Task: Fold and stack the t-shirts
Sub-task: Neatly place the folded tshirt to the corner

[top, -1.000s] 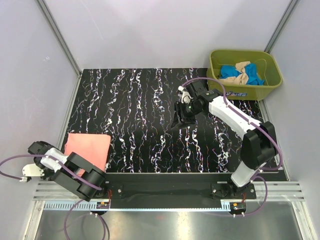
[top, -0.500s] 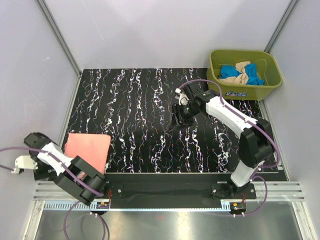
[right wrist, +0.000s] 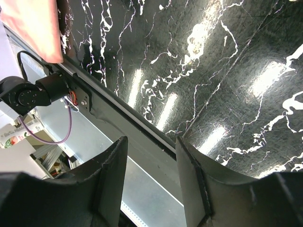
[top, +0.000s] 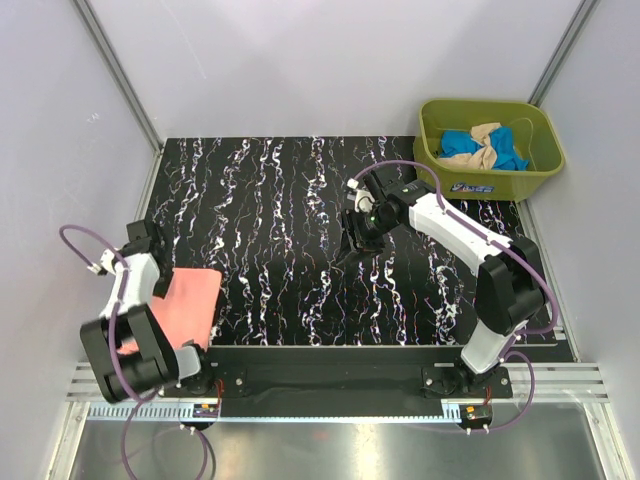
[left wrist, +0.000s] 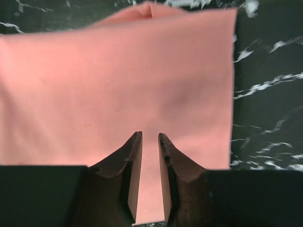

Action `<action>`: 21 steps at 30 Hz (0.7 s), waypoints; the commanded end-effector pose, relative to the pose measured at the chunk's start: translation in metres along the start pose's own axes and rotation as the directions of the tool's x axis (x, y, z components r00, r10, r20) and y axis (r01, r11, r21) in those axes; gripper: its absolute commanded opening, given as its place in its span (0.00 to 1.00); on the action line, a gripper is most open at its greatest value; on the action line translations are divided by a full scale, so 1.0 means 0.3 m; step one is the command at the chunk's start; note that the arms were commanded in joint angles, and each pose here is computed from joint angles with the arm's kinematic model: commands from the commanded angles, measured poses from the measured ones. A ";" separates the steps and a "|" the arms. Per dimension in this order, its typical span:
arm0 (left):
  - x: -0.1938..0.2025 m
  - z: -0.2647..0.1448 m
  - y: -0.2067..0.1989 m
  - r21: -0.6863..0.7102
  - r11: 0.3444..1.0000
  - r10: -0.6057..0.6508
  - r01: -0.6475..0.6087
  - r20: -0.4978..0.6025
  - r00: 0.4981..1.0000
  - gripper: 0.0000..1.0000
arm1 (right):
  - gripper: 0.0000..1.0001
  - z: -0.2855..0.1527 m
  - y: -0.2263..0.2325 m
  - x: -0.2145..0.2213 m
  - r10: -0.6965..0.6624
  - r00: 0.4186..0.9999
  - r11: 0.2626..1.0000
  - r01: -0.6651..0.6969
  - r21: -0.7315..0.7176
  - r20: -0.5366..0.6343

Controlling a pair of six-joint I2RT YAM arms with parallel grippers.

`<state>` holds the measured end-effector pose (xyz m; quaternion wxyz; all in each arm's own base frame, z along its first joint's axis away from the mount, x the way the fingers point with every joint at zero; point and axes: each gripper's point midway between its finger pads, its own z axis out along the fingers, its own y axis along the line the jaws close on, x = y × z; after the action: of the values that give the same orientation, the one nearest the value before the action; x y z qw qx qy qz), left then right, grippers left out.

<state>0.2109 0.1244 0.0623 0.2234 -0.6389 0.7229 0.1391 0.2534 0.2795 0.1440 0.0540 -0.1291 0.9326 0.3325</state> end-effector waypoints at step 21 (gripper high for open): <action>-0.080 0.214 -0.086 -0.019 0.979 0.205 -0.205 0.023 0.978 0.23 | 0.53 -0.059 0.035 -0.038 -0.068 0.996 0.997 0.066 0.032 0.062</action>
<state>0.2258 0.1579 0.0206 0.1814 -0.5763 0.7771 0.1762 0.2570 0.2733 0.1455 0.0667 -0.1310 0.9386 0.3120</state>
